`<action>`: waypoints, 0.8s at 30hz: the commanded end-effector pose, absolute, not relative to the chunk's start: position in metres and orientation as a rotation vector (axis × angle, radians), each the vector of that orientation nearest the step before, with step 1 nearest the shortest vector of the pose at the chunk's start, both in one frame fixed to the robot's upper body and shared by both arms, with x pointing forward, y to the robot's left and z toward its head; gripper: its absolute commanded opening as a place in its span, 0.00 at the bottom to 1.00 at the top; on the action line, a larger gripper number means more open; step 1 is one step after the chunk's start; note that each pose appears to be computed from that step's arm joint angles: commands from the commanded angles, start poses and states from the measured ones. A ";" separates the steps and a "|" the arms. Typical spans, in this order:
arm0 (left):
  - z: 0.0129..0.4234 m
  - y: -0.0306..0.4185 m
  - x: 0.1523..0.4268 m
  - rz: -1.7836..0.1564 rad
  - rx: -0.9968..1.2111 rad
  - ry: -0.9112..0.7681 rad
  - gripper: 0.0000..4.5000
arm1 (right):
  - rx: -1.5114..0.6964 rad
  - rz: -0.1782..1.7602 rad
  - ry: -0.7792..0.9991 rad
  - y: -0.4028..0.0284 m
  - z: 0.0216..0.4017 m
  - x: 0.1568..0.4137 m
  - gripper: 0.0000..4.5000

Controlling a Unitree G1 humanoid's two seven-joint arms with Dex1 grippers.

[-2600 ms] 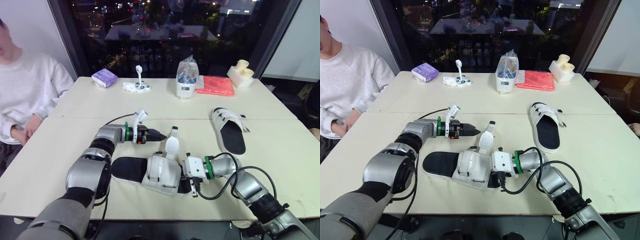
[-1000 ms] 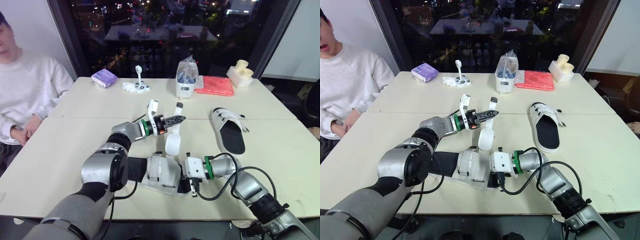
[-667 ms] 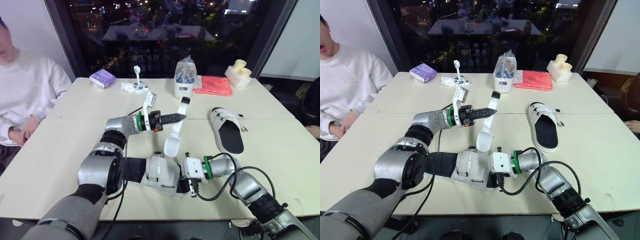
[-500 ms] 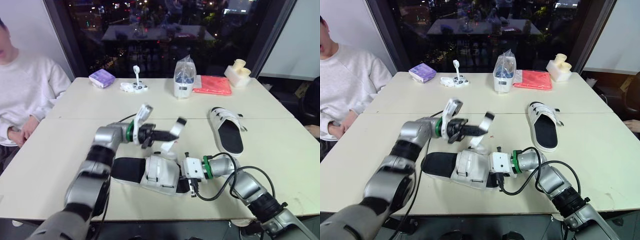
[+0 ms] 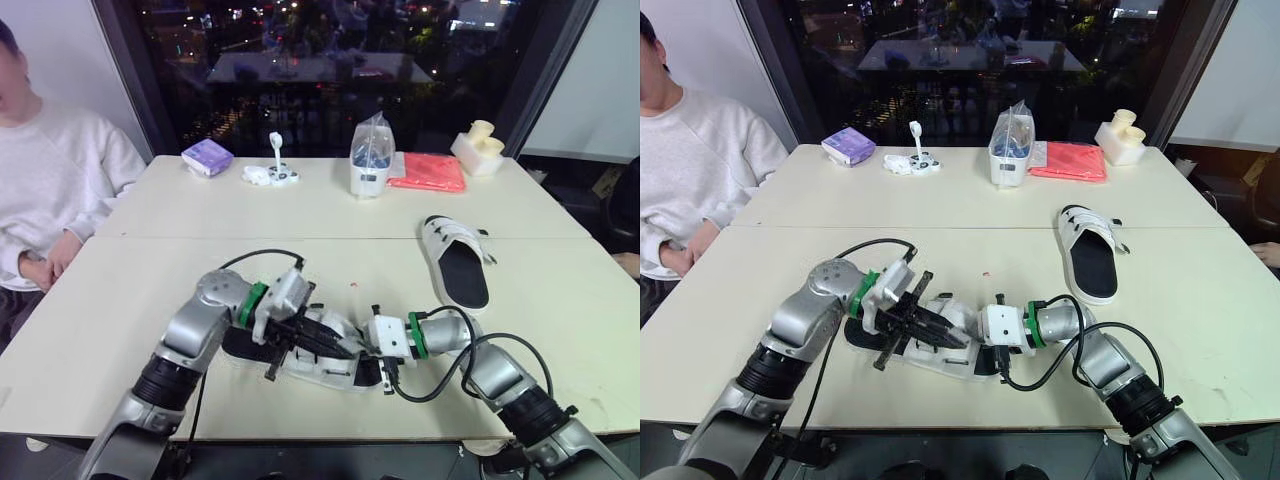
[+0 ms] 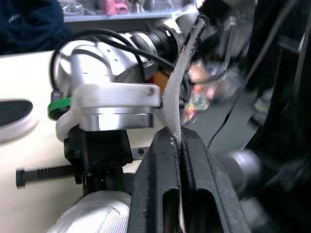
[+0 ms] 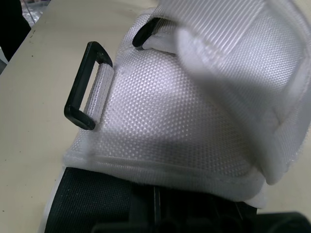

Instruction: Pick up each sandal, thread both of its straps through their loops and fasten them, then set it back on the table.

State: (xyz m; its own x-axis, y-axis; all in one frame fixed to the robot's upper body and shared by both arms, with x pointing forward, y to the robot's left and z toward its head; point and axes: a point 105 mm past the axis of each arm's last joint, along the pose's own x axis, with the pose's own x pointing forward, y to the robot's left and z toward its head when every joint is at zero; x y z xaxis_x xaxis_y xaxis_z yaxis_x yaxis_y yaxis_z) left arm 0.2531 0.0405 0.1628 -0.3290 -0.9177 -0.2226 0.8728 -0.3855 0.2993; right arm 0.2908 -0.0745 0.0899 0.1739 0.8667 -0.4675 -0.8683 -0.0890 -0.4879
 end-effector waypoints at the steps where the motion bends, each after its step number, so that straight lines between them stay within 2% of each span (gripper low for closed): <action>1: 0.157 0.044 0.246 -1.941 0.648 -0.289 0.42 | -0.849 1.443 0.178 -0.096 0.059 0.287 0.00; 6: 0.144 0.066 0.240 -1.950 0.910 -0.397 0.98 | -0.855 1.455 0.187 -0.098 0.057 0.286 0.00; 9: 0.149 0.080 0.251 -1.882 0.923 -0.402 0.99 | -0.857 1.458 0.185 -0.097 0.057 0.288 0.00; 12: 0.156 0.090 0.263 -1.800 0.847 -0.329 0.99 | -0.861 1.461 0.181 -0.096 0.057 0.289 0.00; 15: 0.170 0.101 0.266 -1.722 0.536 -0.137 0.99 | -0.862 1.463 0.178 -0.096 0.057 0.289 0.00; 19: 0.168 0.106 0.238 -1.774 0.251 0.117 0.99 | -0.867 1.468 0.181 -0.097 0.055 0.288 0.00; 24: 0.167 0.096 0.200 -1.832 0.065 0.279 0.99 | -0.875 1.479 0.189 -0.101 0.057 0.286 0.00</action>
State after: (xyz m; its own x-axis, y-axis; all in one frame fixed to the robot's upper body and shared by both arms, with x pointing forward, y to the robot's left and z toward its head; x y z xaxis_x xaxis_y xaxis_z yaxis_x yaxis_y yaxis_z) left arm 0.2079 0.1005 0.1550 -0.2618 -0.9422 -0.2090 0.9601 -0.2323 -0.1555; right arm 0.2901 -0.0785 0.0891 0.1556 0.8625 -0.4816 -0.8603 -0.1213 -0.4951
